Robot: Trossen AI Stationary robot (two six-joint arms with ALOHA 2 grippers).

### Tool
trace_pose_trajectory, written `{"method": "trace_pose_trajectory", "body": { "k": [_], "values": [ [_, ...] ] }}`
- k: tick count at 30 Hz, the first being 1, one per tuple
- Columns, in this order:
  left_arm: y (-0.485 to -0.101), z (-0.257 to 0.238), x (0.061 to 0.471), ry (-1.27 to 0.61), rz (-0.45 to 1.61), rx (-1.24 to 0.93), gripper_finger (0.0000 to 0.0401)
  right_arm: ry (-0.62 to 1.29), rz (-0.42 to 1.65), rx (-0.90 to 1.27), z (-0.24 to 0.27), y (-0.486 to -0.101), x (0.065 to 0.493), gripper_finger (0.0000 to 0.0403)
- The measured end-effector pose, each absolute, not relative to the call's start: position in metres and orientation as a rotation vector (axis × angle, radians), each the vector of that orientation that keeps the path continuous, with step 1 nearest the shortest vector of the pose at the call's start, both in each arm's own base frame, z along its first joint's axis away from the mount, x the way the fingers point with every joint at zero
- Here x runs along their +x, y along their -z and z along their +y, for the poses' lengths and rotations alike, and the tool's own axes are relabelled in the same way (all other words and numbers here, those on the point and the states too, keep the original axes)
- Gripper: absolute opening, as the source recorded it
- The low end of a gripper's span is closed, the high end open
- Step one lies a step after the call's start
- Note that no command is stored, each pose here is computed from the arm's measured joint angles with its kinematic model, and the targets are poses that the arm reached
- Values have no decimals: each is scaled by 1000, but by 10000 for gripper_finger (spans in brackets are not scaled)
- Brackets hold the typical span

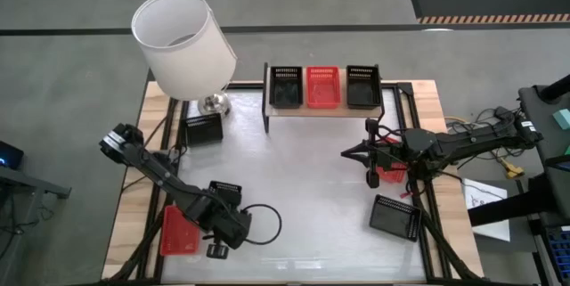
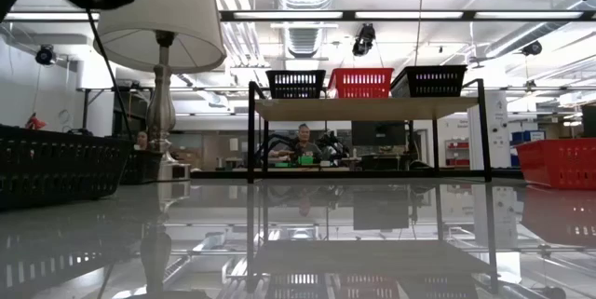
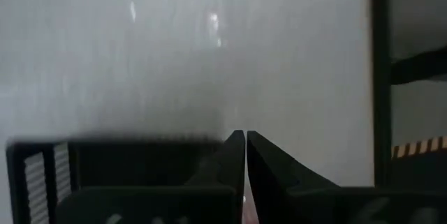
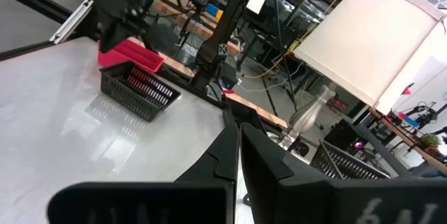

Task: Stack baskets on shelf by color
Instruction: Stack the black bin on top of the other black bin on the shelf

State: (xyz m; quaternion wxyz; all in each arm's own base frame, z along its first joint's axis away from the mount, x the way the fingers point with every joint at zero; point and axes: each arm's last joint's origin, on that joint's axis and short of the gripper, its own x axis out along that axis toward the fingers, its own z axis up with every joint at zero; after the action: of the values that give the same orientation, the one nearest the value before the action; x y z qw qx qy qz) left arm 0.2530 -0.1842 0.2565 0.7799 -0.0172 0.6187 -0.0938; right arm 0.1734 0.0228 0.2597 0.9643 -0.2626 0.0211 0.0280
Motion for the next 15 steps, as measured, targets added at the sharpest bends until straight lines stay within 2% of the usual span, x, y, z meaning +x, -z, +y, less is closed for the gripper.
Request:
{"method": "trace_pose_trajectory", "body": {
  "k": [4,7,11,15],
  "values": [
    [-251,-182,249,145,1401,-101,2,-57,44,-531,23,-259,173,9],
    [-251,-183,249,150,1417,-135,20,-60,54,-533,23,-257,173,9],
    [-250,-184,247,115,1443,-183,74,-62,62,-534,23,-256,173,9],
    [-238,-187,242,110,1488,-138,140,-62,62,-533,23,-256,173,9]
  ]
}}
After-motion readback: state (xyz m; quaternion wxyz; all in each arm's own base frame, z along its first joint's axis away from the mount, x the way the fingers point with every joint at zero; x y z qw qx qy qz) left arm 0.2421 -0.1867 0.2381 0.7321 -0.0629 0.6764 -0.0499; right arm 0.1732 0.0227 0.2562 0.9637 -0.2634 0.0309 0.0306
